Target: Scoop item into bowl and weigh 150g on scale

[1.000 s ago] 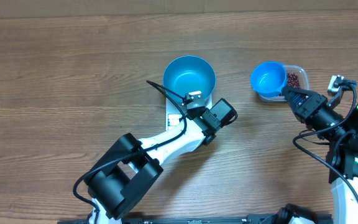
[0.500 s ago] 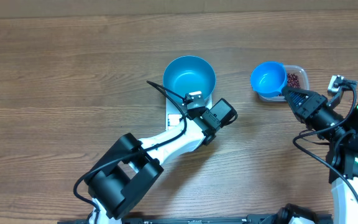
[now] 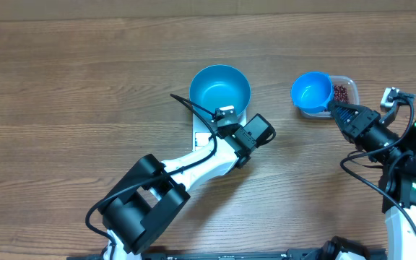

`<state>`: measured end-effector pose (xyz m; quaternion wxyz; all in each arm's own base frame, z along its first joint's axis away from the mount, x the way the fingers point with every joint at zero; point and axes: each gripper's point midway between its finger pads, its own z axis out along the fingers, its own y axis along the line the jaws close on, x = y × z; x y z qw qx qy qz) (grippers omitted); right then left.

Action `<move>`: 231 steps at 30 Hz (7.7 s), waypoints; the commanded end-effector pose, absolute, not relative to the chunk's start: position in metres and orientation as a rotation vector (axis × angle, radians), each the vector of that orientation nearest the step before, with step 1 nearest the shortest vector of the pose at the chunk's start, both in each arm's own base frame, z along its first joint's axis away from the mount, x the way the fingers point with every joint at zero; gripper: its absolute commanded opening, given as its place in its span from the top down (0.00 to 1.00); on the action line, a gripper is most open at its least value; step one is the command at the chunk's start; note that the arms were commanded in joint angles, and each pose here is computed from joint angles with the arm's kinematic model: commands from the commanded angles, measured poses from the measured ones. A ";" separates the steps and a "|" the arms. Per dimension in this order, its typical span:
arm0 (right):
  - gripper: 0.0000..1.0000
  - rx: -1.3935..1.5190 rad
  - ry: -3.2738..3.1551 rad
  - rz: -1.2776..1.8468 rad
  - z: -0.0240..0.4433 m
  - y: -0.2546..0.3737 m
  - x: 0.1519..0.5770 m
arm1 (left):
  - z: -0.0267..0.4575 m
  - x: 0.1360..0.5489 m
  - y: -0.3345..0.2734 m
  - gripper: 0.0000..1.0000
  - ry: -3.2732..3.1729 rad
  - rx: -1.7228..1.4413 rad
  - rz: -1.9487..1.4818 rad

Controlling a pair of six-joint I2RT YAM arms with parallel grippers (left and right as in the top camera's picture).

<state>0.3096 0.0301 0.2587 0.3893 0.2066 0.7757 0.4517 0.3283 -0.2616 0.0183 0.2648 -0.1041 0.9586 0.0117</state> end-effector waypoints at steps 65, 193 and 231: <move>0.96 0.565 2.111 0.731 0.271 -0.004 0.295 | 0.196 0.286 -0.190 0.96 2.582 0.626 -0.365; 0.96 0.341 2.375 0.282 0.252 -0.073 0.368 | 0.183 0.288 -0.178 0.00 2.543 0.761 -0.270; 0.96 0.331 2.371 0.298 0.252 -0.071 0.369 | 0.172 0.285 -0.168 0.00 2.602 0.692 -0.220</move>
